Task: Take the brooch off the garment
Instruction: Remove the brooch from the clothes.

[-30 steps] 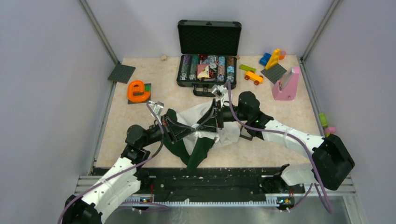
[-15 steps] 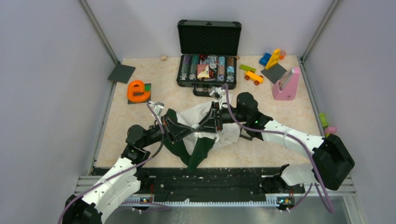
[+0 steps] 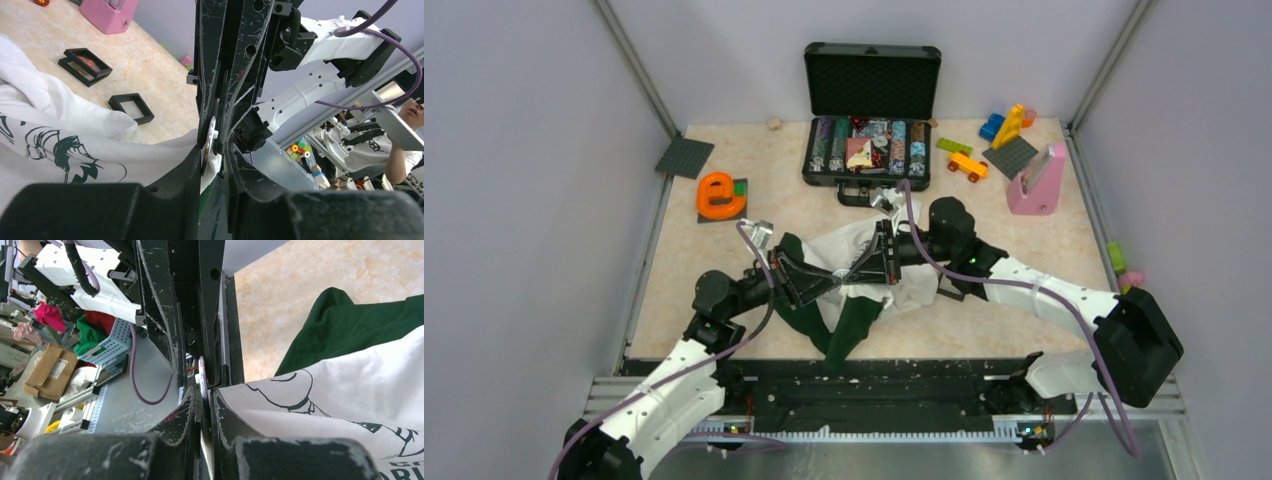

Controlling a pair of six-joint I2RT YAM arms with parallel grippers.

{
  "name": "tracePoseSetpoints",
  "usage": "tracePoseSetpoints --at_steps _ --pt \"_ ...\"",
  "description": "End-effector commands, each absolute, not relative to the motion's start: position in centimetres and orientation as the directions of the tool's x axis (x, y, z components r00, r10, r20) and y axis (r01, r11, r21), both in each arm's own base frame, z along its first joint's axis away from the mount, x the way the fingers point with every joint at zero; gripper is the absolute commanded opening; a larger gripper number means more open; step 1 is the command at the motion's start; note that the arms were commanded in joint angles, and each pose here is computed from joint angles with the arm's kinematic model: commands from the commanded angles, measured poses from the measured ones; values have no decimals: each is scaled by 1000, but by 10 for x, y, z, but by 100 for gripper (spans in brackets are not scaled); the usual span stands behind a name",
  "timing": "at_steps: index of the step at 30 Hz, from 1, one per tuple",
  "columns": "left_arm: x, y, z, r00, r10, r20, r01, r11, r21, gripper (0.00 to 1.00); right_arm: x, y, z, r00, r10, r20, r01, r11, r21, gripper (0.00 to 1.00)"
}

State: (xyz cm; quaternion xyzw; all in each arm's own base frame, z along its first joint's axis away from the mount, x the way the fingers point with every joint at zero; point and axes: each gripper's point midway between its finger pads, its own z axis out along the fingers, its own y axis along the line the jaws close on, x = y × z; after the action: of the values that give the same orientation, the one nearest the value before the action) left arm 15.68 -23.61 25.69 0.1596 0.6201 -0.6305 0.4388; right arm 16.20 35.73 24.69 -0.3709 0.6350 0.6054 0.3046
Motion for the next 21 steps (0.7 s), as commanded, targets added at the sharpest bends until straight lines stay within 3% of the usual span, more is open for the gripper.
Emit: tracePoseSetpoints --at_steps 1,6,11,21 --pt "143 -234 289 -491 -394 -777 824 81 -561 28 171 362 257 -506 -80 -859 -862 14 507 2" --pt "141 -233 288 -491 -390 -779 826 78 -559 26 176 358 256 -521 -72 -850 -853 28 521 0" --pt "137 -234 286 -493 -372 -786 830 70 -554 15 175 354 263 -527 -55 -848 -849 1 528 0" --pt "133 -236 282 -511 -347 -786 829 41 -557 20 172 351 273 -537 -38 -843 -841 -45 538 0"
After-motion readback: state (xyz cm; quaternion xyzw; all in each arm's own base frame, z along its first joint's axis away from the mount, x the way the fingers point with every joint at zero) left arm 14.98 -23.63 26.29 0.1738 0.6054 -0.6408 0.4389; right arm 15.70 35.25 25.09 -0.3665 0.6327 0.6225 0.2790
